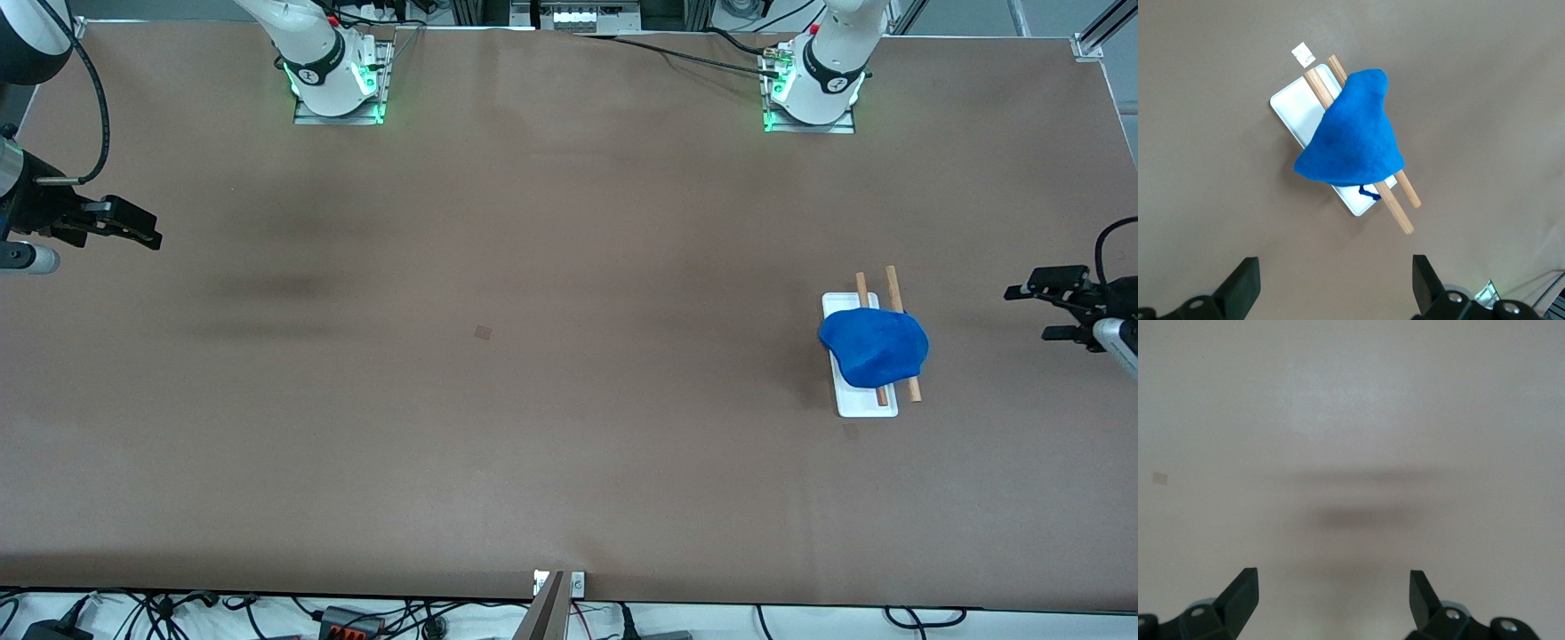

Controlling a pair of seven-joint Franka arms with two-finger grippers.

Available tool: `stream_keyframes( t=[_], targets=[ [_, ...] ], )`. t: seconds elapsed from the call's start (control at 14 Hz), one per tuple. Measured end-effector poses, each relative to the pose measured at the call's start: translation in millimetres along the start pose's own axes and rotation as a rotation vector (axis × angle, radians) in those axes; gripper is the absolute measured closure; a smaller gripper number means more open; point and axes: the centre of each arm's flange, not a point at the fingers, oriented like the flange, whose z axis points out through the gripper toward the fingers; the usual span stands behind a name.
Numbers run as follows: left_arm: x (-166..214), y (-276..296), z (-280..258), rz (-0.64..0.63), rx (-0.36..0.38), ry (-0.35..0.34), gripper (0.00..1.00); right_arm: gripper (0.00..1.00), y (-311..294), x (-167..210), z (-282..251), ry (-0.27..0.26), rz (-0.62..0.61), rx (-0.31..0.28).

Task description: Pass towel and hang on rack

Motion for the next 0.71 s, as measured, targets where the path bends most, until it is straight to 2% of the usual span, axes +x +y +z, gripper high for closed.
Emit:
stream_keyframes(
  t=[0.29,0.5,0.71],
  targets=[
    [17,26,-5,-0.045,0.02,-0.032,0.0,0.0,0,1,1,0.008,0.0,0.0],
    [45,59,-5,-0.03,0.04,-0.057,0.0,0.0,0,0,5,0.033,-0.001,0.0],
    [60,93,-27,-0.052,0.069,-0.068,0.0,0.0,-1,-10,9,0.055,-0.001,0.0]
  ],
)
